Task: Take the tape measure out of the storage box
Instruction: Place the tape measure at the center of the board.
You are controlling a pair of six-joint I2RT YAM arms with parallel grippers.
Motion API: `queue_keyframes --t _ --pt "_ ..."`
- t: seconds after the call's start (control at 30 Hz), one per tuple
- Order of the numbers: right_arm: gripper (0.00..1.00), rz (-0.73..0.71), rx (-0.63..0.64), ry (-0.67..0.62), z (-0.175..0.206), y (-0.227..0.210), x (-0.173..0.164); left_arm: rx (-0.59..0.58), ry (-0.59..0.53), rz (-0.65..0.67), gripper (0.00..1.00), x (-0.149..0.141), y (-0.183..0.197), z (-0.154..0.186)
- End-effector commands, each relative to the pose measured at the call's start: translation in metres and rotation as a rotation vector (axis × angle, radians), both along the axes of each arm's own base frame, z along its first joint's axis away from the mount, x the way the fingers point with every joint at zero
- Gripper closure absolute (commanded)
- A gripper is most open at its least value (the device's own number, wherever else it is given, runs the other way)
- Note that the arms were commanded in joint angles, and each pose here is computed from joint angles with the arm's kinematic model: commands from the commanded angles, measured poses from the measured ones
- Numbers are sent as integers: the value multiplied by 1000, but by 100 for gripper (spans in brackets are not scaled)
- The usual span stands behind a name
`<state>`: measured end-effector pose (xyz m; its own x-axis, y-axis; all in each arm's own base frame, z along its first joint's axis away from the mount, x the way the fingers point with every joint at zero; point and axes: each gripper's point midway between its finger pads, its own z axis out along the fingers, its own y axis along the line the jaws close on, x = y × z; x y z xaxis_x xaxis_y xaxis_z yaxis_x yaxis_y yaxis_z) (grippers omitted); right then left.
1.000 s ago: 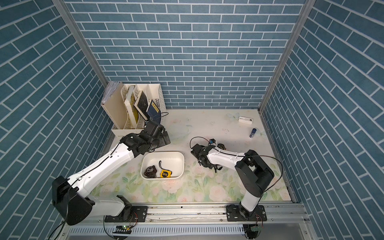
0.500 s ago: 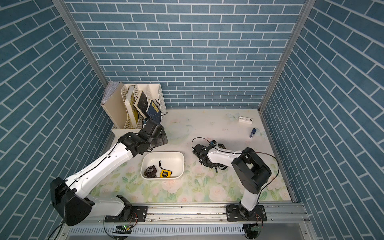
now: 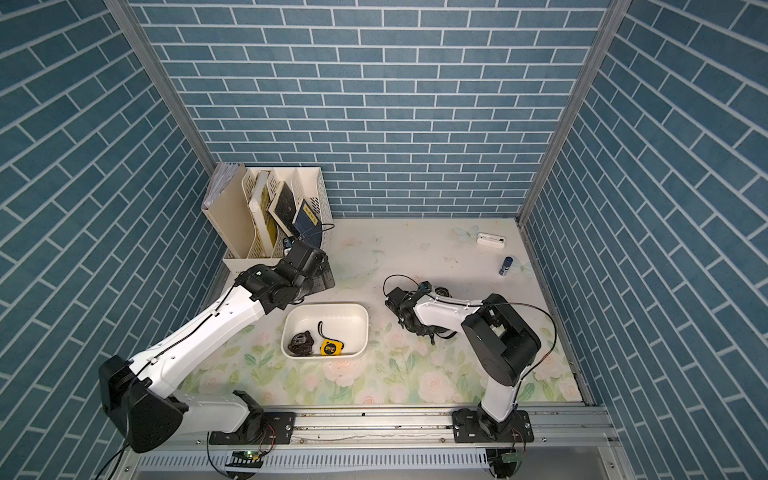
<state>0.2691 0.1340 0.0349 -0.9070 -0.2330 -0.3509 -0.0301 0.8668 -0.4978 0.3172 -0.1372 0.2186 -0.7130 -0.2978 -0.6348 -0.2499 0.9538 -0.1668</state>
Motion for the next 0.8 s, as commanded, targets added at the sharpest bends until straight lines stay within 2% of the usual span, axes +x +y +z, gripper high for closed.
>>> queue_keyframes --t 0.0,0.07,0.33,0.53,0.77 --pt "37 -5 23 49 -12 4 -7 3 -30 5 0 -1 5 15" --pt "33 -4 24 47 -11 4 -6 2 -32 4 0 -1 4 16" --pt "28 17 67 26 0 14 -5 13 -28 3 0 -1 5 14" --pt "22 68 201 5 23 41 0 55 22 -6 0 -4 8 -1" --pt "20 109 348 -25 51 62 2 143 151 -27 0 -19 15 -38"
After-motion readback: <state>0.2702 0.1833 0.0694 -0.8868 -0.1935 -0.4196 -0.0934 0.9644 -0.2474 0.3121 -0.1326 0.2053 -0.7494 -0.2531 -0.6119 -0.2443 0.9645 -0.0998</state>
